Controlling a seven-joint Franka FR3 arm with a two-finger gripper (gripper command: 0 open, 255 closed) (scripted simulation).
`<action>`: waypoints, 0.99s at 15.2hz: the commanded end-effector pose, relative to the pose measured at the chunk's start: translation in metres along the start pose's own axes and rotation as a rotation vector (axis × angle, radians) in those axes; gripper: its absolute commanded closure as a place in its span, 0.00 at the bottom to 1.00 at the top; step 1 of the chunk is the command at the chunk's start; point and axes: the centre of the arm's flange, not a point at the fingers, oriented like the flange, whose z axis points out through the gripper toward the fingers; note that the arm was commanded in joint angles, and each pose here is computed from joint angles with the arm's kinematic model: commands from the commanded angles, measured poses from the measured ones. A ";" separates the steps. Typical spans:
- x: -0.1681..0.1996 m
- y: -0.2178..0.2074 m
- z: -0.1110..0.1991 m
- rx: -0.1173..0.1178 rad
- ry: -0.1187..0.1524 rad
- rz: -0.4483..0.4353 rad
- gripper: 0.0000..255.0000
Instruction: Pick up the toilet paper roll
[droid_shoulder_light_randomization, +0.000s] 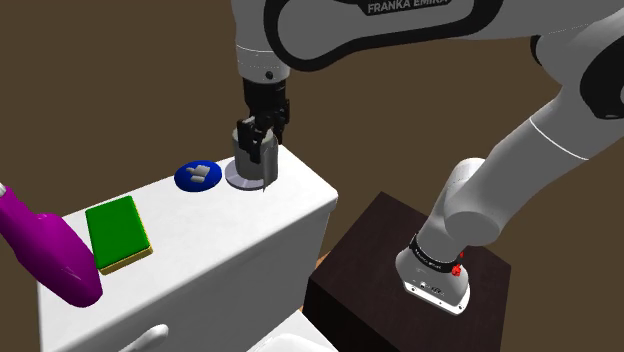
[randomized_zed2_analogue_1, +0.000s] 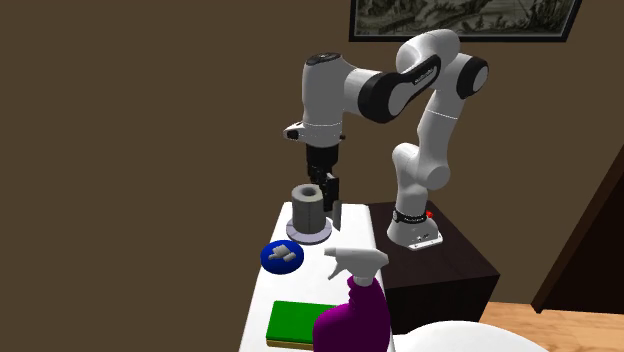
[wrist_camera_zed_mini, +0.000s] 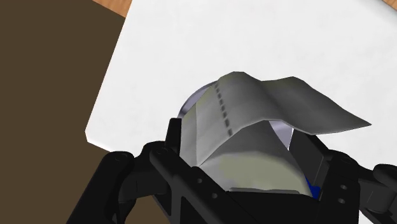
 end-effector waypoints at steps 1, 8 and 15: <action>0.000 0.000 0.001 0.000 -0.002 0.000 1.00; 0.000 0.000 -0.031 0.000 -0.002 0.000 1.00; 0.000 0.000 -0.068 0.000 -0.002 0.000 1.00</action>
